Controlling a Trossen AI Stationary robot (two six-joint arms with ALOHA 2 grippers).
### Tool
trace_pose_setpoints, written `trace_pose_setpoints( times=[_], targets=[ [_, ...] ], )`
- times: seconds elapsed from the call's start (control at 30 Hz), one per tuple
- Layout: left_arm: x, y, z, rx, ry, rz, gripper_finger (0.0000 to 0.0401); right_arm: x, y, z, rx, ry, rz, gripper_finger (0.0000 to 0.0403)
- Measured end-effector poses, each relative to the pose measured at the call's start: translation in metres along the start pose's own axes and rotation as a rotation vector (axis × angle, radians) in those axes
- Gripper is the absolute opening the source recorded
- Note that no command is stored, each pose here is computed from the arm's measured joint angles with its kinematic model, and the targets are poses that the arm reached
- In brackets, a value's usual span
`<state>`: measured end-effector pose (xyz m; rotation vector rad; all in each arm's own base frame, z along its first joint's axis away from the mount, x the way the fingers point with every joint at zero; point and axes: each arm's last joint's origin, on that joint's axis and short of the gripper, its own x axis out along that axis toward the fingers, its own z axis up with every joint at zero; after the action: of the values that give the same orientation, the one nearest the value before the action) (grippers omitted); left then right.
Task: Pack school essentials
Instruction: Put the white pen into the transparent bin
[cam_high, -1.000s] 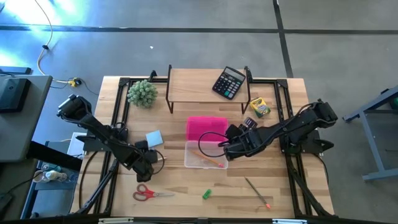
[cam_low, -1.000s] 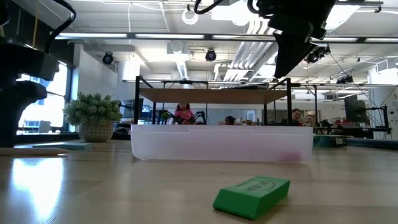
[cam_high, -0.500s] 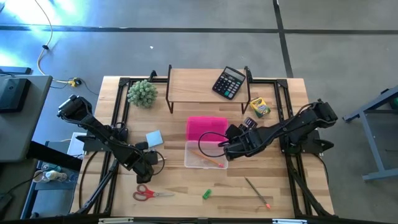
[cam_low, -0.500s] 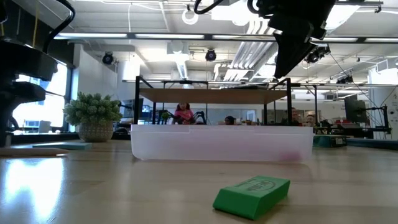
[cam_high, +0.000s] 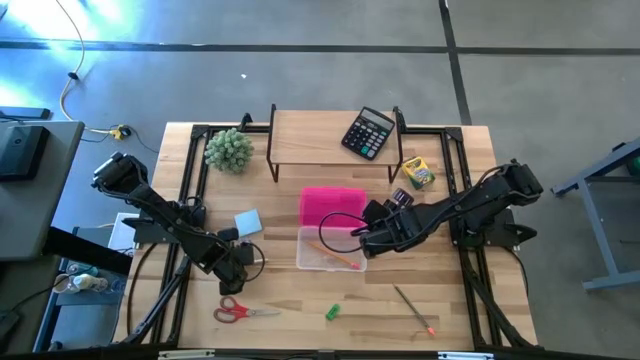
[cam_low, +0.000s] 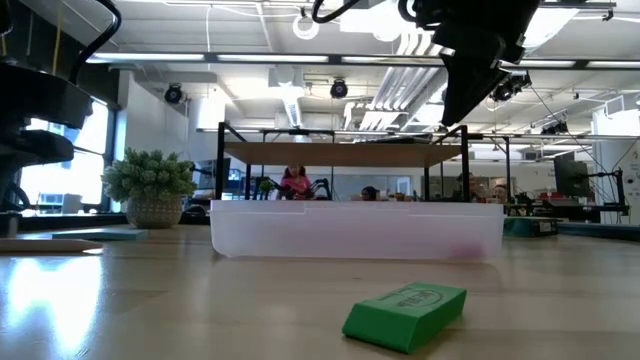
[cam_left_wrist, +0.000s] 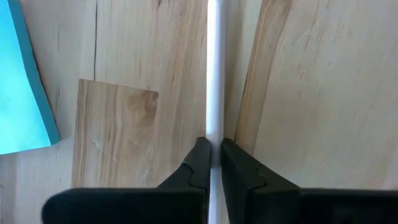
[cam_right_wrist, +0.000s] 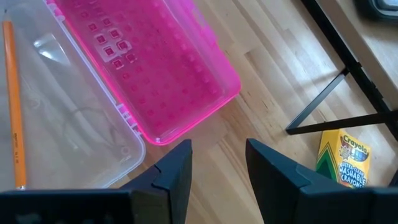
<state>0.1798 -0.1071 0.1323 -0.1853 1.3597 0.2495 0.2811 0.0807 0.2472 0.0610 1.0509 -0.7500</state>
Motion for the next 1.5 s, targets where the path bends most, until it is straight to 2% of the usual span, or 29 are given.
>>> trace_pose_setpoints(
  times=[0.43, 0.73, 1.07, 1.27, 1.5],
  targets=[
    [-0.002, -0.007, 0.009, 0.033, -0.054, -0.067, 0.0011, 0.0, 0.0, -0.001, 0.007, 0.018, 0.015, 0.0142],
    [-0.014, -0.007, 0.033, 0.065, -0.124, -0.079, 0.0001, 0.0, 0.0, -0.001, 0.007, 0.019, 0.015, 0.0142],
    [-0.014, -0.001, 0.041, 0.042, -0.066, -0.148, 0.0009, 0.0, 0.001, -0.001, 0.007, 0.031, 0.025, 0.0142],
    [-0.014, 0.003, 0.044, 0.044, -0.04, -0.184, 0.0055, 0.0, 0.001, -0.001, 0.007, 0.03, 0.025, 0.0142],
    [-0.014, 0.001, 0.049, 0.036, -0.08, -0.219, 0.015, 0.0, 0.001, -0.001, 0.007, 0.03, 0.026, 0.0142]
  ],
)
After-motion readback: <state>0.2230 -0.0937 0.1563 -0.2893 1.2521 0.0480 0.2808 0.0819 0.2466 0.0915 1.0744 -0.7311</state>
